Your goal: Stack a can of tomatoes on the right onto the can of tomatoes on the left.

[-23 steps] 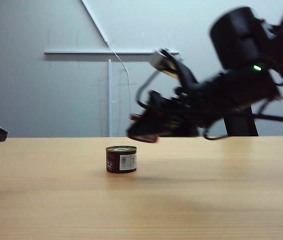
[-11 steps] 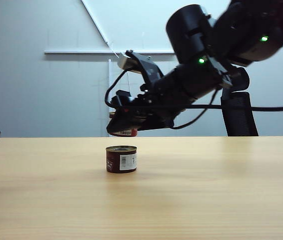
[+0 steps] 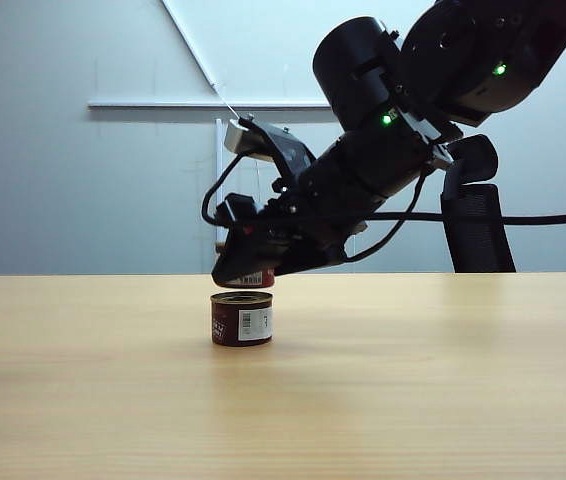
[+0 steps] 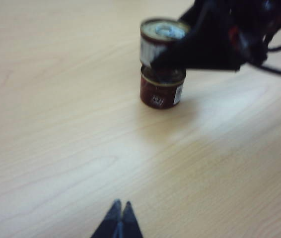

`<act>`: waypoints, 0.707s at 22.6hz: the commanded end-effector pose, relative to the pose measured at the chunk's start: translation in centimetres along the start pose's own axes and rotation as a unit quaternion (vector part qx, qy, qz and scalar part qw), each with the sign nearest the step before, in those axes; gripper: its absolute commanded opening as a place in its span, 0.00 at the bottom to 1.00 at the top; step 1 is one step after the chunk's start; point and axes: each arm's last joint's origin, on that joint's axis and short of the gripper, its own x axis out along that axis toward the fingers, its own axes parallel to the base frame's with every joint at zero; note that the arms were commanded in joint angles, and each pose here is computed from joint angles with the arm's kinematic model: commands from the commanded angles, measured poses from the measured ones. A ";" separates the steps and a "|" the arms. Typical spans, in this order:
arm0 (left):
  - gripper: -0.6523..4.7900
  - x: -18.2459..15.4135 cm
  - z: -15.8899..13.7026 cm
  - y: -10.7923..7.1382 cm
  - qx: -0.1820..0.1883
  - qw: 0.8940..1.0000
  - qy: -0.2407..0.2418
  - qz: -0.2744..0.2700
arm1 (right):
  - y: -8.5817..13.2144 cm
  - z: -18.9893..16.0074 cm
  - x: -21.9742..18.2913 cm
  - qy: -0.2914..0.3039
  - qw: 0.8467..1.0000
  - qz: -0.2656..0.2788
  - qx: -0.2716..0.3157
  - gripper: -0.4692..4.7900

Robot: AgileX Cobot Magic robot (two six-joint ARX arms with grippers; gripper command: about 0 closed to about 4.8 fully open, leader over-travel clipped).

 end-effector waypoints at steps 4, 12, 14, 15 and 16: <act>0.12 -0.1 0.3 0.0 0.005 1.000 -0.017 -0.001 | 0.2 0.3 0.0 -0.004 1.000 0.001 -0.022 0.21; 0.12 -0.1 0.3 0.0 0.005 1.000 -0.017 -0.001 | 0.2 0.0 0.2 -0.001 1.000 0.004 -0.022 0.21; 0.12 -0.1 0.3 0.0 0.005 1.000 -0.017 -0.001 | 0.2 0.0 0.2 0.000 1.000 0.005 -0.022 0.21; 0.12 -0.1 0.3 0.0 0.005 1.000 -0.017 -0.001 | 0.2 0.0 0.2 -0.001 1.000 0.005 -0.022 0.21; 0.12 -0.1 0.3 0.0 0.005 1.000 -0.017 -0.001 | 0.2 0.0 0.2 -0.001 1.000 0.005 -0.022 0.21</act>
